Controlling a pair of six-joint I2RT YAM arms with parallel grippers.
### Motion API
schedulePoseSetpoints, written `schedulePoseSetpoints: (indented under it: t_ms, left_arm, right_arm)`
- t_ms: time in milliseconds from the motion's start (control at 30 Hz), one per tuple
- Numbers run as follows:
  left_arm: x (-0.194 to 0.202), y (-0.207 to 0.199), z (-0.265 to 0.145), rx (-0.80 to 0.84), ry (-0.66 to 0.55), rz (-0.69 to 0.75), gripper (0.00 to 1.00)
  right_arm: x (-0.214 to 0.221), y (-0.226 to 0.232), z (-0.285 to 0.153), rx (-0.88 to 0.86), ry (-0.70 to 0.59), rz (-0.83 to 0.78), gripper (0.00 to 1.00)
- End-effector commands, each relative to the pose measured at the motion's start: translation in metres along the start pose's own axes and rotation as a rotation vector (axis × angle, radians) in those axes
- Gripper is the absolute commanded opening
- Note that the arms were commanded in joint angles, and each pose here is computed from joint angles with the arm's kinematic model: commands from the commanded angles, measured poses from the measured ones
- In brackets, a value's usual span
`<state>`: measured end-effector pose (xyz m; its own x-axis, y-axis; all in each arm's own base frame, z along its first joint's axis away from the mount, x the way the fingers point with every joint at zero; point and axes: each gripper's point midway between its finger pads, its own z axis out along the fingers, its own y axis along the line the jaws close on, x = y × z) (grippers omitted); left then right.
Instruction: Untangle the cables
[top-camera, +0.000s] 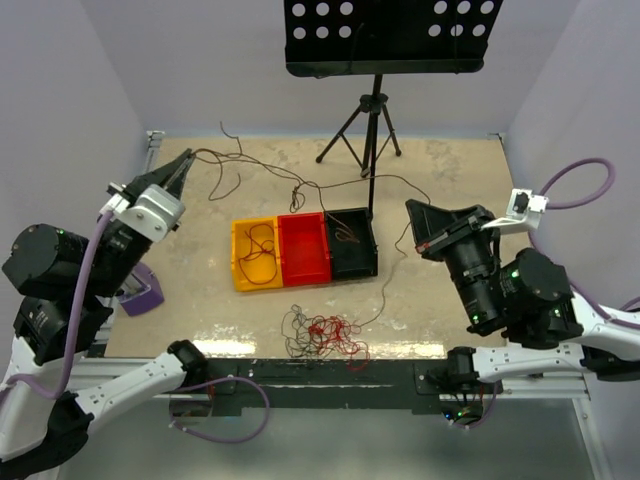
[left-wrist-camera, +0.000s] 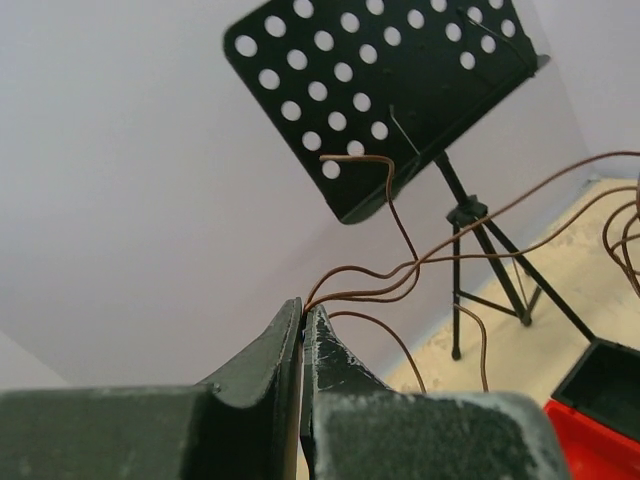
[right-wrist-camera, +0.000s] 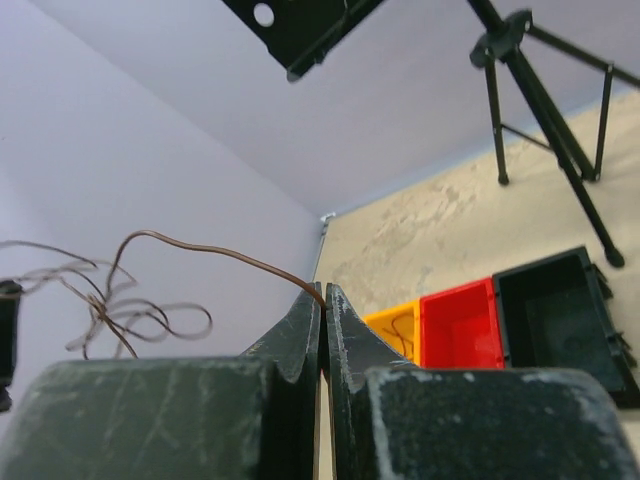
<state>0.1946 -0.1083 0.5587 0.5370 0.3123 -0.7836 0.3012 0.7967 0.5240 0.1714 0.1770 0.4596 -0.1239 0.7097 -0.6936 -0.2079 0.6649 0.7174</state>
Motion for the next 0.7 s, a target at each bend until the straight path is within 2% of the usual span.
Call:
schedulePoseSetpoints:
  t_ms: [0,167,333,533,633,667]
  left_arm:
    - [0.026,-0.034,-0.002,0.11,0.047,-0.023,0.03]
    - [0.06,-0.057,-0.004,0.13,0.111,-0.064,0.0]
    - [0.093,-0.073,0.006,0.086,0.17,-0.128,0.0]
    - [0.164,-0.091,0.027,-0.037,0.386,-0.173,0.02]
    - [0.18,-0.117,0.029,0.031,0.44,-0.244,0.34]
    - [0.18,-0.125,0.028,0.058,0.436,-0.272,0.4]
  right_arm:
    - [-0.045,0.015,0.004,0.036,-0.097,-0.03,0.0]
    - [-0.076,0.029,0.005,0.017,-0.156,-0.059,0.0]
    - [-0.061,0.053,0.015,0.027,-0.155,-0.189,0.0]
    - [-0.043,0.072,0.03,0.018,-0.162,-0.257,0.0]
    - [-0.035,0.086,0.035,-0.011,-0.155,-0.281,0.0]
    - [-0.034,0.09,0.036,-0.022,-0.154,-0.285,0.0]
